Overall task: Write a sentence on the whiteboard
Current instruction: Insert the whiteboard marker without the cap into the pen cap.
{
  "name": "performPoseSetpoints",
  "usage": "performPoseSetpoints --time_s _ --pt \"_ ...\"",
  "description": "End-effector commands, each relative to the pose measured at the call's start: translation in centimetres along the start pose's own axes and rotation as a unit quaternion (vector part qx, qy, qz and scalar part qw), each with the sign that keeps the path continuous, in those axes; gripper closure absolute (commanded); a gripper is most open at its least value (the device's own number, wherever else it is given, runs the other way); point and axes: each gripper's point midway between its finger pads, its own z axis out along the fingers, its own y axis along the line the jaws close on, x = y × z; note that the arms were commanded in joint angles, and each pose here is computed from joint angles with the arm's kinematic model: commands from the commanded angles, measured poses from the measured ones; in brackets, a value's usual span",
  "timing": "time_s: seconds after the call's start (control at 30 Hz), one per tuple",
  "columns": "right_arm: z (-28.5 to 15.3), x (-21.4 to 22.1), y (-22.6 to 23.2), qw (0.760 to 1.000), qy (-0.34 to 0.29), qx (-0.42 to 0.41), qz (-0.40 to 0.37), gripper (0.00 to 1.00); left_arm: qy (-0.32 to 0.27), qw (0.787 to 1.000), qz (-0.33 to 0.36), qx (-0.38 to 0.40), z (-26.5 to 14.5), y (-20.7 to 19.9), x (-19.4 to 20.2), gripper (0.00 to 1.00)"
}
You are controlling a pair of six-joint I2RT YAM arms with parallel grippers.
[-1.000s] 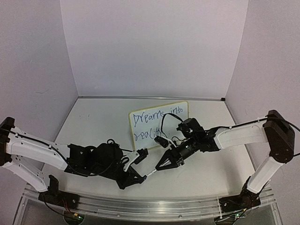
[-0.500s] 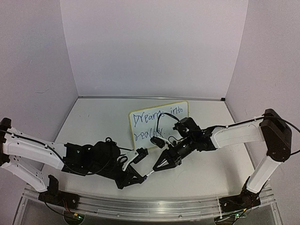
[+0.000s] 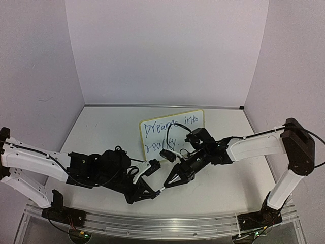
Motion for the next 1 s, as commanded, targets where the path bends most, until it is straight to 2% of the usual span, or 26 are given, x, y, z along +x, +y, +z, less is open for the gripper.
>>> performPoseSetpoints --time_s 0.0,0.2,0.63,0.97 --pt "0.6 -0.4 1.6 0.999 0.006 -0.013 -0.035 1.0 -0.061 0.997 0.019 0.04 -0.8 -2.7 -4.8 1.0" --pt "0.7 -0.3 1.7 0.999 0.005 -0.011 -0.041 1.0 -0.073 0.996 0.009 0.042 -0.8 -2.7 -5.3 1.0" --pt "0.7 -0.3 2.8 0.998 0.001 -0.018 -0.052 1.0 -0.135 0.99 0.02 0.044 -1.5 -3.1 -7.8 1.0" --pt "0.5 0.0 3.1 0.998 -0.007 -0.014 -0.056 1.0 -0.111 0.993 0.024 0.044 -1.3 -3.0 -6.7 1.0"
